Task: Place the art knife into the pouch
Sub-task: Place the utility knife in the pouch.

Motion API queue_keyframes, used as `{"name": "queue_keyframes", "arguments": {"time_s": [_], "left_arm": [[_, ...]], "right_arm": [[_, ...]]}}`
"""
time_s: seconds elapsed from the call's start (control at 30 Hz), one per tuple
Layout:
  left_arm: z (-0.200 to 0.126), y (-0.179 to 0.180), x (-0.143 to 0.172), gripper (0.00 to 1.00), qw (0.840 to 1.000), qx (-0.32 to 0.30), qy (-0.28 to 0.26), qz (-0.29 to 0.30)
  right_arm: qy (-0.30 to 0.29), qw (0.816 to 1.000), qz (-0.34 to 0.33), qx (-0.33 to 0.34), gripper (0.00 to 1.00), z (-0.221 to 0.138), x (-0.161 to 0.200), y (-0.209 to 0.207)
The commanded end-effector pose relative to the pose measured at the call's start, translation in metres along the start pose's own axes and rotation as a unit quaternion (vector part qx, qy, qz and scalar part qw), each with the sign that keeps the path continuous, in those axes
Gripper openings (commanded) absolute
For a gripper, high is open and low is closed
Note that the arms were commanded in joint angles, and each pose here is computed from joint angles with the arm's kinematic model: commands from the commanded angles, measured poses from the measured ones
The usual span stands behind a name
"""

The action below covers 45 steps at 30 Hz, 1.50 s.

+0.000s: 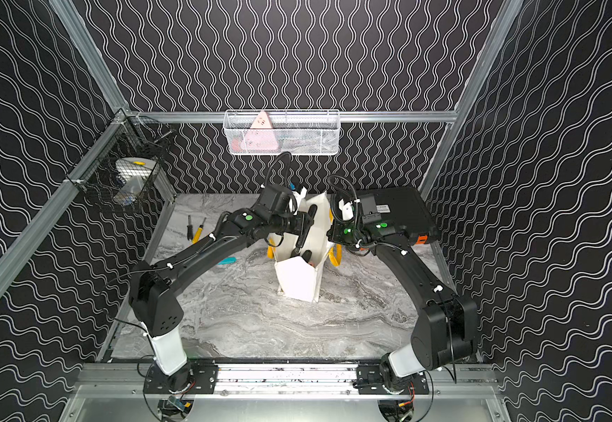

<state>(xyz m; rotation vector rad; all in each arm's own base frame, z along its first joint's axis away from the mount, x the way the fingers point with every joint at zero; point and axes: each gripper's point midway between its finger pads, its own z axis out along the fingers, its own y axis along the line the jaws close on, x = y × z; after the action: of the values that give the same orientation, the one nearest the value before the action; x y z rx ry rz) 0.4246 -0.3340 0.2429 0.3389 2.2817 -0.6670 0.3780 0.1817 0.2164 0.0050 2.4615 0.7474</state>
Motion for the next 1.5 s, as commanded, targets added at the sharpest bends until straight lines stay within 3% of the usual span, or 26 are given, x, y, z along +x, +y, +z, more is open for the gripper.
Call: {"name": "queue_keyframes", "arguments": {"time_s": [0.0,0.4,0.77,1.23,1.47], "left_arm": [[0.015,-0.008,0.007,0.23,1.0,0.023,0.0,0.005],[0.071,-0.009,0.081,0.23,0.993,0.027,0.11,0.019],[0.096,0.032,0.145,0.25,0.976,-0.043,0.209,0.054],[0.078,0.095,0.181,0.23,0.945,-0.154,0.273,0.088],[0.061,0.125,0.182,0.26,0.932,-0.202,0.284,0.097]], "right_arm": [[-0.015,1.0,-0.008,-0.01,0.0,-0.002,-0.008,0.006],[-0.01,1.0,-0.009,-0.007,0.0,0.004,-0.006,0.003],[-0.012,1.0,-0.012,-0.005,0.0,0.003,-0.007,0.003],[-0.03,0.999,-0.017,0.015,0.0,-0.009,-0.015,0.0],[-0.035,0.999,-0.017,0.033,0.0,-0.014,-0.016,-0.006]]}}
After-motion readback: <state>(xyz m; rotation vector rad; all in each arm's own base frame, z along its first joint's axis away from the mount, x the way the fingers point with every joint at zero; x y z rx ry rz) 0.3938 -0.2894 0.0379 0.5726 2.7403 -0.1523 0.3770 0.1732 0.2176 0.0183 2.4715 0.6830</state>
